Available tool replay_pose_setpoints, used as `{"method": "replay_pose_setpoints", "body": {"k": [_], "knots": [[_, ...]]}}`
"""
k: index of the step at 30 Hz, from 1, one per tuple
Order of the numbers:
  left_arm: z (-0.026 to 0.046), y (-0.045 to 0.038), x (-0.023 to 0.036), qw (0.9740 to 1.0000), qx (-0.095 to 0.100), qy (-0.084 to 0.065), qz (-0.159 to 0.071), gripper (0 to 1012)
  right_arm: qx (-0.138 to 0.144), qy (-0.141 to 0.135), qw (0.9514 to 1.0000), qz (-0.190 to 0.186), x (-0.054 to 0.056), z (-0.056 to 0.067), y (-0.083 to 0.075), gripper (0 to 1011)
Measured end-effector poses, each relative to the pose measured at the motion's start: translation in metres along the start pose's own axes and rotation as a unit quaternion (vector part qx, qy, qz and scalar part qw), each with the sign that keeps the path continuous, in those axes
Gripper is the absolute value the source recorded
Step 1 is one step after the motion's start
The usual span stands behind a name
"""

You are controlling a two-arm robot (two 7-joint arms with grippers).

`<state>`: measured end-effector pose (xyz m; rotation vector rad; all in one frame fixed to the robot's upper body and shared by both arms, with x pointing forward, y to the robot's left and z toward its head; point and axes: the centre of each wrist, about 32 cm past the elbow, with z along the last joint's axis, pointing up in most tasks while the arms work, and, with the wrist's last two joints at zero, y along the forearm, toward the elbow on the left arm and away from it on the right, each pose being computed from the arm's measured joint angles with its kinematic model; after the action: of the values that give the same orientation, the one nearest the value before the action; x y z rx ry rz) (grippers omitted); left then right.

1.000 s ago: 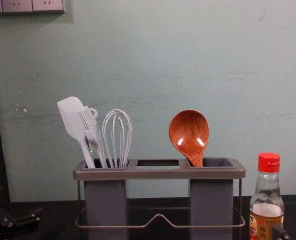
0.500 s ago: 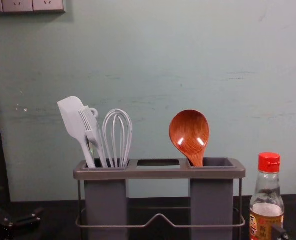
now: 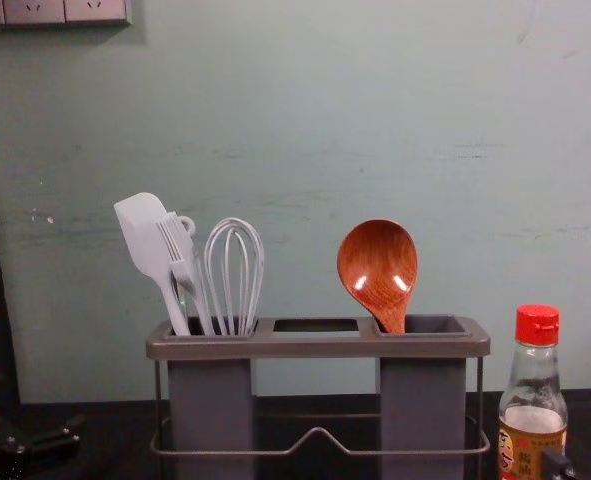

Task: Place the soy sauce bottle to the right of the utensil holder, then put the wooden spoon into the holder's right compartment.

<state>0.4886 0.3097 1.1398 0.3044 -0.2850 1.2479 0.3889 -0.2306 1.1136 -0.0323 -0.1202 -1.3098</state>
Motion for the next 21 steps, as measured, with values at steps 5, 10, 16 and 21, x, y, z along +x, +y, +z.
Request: {"method": "replay_pose_setpoints", "body": {"k": [5, 10, 16, 21], "knots": [[0.0, 0.0, 0.0, 1.0, 0.0, 0.0, 0.0, 1012, 0.0, 0.0, 1.0, 0.0, 0.0001, 0.0, 0.0, 1002], [0.0, 0.0, 0.0, 1.0, 0.0, 0.0, 0.0, 1011, 0.0, 0.0, 1.0, 0.0, 0.0001, 0.0, 0.0, 1002], [0.0, 0.0, 0.0, 1.0, 0.0, 0.0, 0.0, 1011, 0.0, 0.0, 1.0, 0.0, 0.0001, 0.0, 0.0, 1003], [0.0, 0.0, 0.0, 1.0, 0.0, 0.0, 0.0, 1012, 0.0, 0.0, 1.0, 0.0, 0.0001, 0.0, 0.0, 1003]]}}
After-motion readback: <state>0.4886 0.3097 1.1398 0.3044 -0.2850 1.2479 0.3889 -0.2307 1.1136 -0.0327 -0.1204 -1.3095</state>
